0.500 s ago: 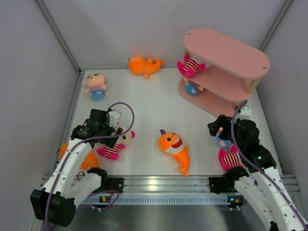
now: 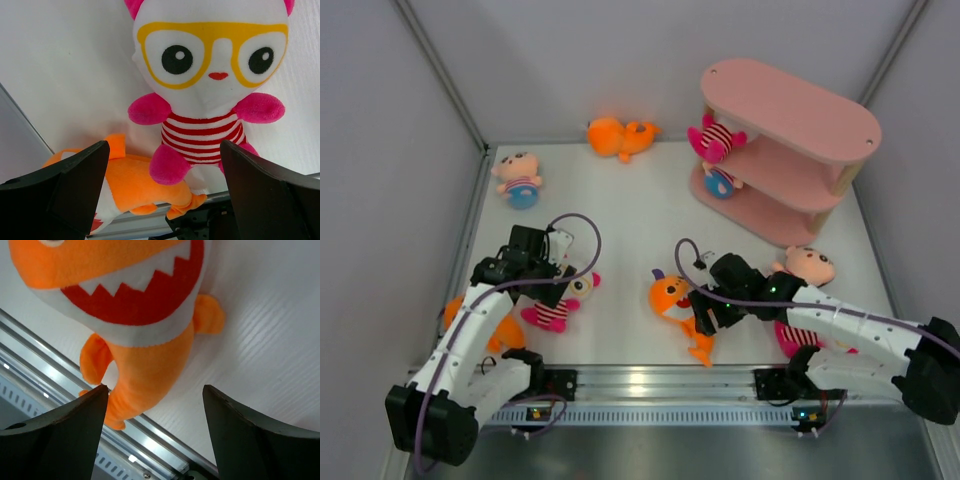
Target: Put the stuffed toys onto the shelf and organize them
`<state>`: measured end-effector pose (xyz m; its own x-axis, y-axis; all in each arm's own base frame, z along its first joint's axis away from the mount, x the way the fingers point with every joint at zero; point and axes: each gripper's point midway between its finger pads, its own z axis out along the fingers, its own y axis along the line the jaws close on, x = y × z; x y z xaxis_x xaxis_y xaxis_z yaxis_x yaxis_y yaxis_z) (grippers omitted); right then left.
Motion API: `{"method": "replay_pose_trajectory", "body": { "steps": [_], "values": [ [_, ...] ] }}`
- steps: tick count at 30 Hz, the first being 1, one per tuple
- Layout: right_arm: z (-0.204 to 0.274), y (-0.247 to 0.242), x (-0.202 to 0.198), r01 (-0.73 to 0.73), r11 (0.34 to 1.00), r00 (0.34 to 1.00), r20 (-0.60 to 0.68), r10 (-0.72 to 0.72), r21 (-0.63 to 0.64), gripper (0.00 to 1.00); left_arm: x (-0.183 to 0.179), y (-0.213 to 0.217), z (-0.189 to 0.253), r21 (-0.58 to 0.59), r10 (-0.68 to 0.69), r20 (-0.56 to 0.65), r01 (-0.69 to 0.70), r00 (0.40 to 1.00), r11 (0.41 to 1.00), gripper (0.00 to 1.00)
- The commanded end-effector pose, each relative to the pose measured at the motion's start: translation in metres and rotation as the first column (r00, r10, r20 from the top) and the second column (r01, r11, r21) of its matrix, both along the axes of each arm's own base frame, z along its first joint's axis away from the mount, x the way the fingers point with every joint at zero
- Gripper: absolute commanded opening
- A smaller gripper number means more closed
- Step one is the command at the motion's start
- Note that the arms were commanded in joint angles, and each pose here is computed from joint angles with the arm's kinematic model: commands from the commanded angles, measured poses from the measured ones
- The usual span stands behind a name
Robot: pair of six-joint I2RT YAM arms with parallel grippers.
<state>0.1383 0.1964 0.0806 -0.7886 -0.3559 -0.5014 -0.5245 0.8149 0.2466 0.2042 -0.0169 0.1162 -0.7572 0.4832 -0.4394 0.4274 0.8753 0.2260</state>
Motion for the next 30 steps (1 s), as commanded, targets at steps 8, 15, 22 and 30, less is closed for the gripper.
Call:
{"method": "replay_pose_trajectory", "body": {
  "steps": [8,15,22,30],
  "values": [
    [-0.028,0.03,-0.026,0.047,0.993,0.997,-0.062,-0.041,0.112,0.76,0.005,-0.003,0.003,-0.015,-0.01,0.029,0.011,1.0,1.0,0.98],
    [-0.044,0.028,-0.005,0.145,0.98,0.989,0.021,-0.149,0.136,0.71,0.005,-0.003,0.003,-0.012,-0.009,0.028,0.009,1.0,1.0,0.98],
    [-0.039,0.039,0.007,0.168,0.968,0.982,0.05,-0.18,0.189,0.36,0.005,-0.003,0.002,-0.014,-0.013,0.025,0.013,1.0,1.0,0.98],
    [0.08,0.063,0.063,0.107,0.97,0.932,0.317,-0.175,0.22,0.0,0.005,-0.003,0.002,-0.014,-0.015,0.023,0.015,1.0,1.0,0.98]
  ]
}}
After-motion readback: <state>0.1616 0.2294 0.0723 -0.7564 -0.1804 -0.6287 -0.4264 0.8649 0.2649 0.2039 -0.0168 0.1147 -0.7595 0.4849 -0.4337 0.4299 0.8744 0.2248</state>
